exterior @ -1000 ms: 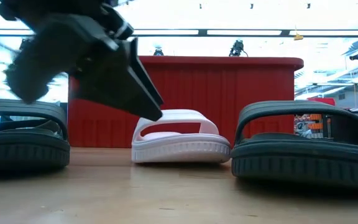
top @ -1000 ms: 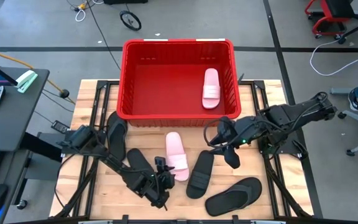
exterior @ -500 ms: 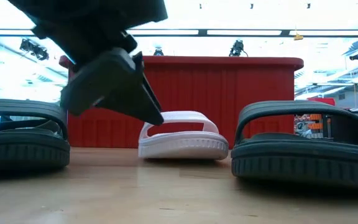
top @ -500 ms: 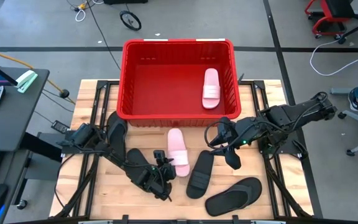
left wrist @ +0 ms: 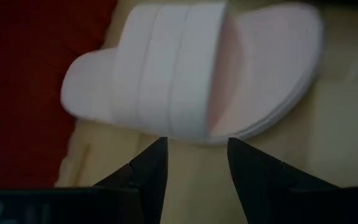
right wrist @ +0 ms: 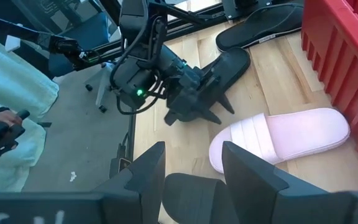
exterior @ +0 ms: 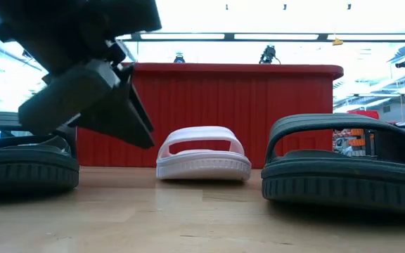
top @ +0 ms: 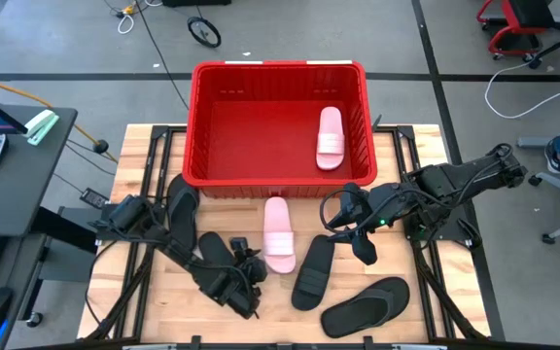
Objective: Pick and place slides into bin
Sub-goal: Put the pink slide into the red bin
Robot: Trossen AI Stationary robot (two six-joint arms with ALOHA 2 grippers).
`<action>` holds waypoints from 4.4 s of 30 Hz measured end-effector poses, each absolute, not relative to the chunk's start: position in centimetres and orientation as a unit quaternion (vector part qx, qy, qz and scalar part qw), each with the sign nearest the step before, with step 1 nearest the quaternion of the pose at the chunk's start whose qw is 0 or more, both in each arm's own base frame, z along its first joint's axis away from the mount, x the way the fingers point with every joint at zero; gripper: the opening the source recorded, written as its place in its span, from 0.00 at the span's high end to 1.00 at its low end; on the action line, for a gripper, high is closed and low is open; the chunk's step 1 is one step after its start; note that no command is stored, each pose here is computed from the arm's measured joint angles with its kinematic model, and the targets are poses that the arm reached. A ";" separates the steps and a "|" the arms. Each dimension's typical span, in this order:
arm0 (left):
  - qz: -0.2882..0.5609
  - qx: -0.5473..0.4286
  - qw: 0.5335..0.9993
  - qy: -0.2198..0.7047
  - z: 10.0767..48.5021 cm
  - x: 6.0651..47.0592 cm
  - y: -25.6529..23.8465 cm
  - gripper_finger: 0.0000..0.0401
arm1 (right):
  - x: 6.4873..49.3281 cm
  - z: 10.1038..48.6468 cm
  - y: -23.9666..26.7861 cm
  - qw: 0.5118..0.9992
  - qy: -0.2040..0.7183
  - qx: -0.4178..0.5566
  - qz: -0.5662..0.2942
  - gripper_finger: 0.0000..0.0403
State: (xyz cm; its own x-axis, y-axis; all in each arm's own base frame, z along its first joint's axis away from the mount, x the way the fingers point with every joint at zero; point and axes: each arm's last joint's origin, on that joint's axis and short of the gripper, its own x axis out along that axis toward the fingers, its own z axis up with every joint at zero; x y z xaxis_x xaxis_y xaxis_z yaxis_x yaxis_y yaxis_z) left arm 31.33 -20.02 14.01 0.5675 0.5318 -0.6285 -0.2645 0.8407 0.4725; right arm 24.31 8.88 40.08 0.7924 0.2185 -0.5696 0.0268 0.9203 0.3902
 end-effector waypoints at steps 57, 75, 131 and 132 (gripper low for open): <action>0.252 0.216 0.859 0.390 19.3 36.0 -21.0 0.99 | 24.3 40.1 8.9 0.932 0.316 0.169 0.060 0.59; 0.220 0.128 0.938 0.237 44.0 28.8 -20.2 1.00 | 21.5 40.5 13.5 0.877 0.342 0.328 0.076 0.63; 0.271 0.164 0.789 0.526 21.9 46.5 22.2 0.92 | 13.6 45.1 4.2 0.941 0.083 0.099 -0.314 0.63; 0.270 0.164 0.790 0.526 21.9 46.4 22.4 0.92 | 13.6 45.1 4.2 0.941 0.083 0.099 -0.314 0.63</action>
State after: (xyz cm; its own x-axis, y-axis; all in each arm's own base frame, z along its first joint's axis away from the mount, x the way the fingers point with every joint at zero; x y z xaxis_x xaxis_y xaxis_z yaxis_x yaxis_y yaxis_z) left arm 46.44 22.45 21.90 0.3009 0.5993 -0.7418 -0.2541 0.8001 0.5433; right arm 13.61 4.19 45.10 0.7894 -0.5737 -0.2183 0.6066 0.7836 0.1341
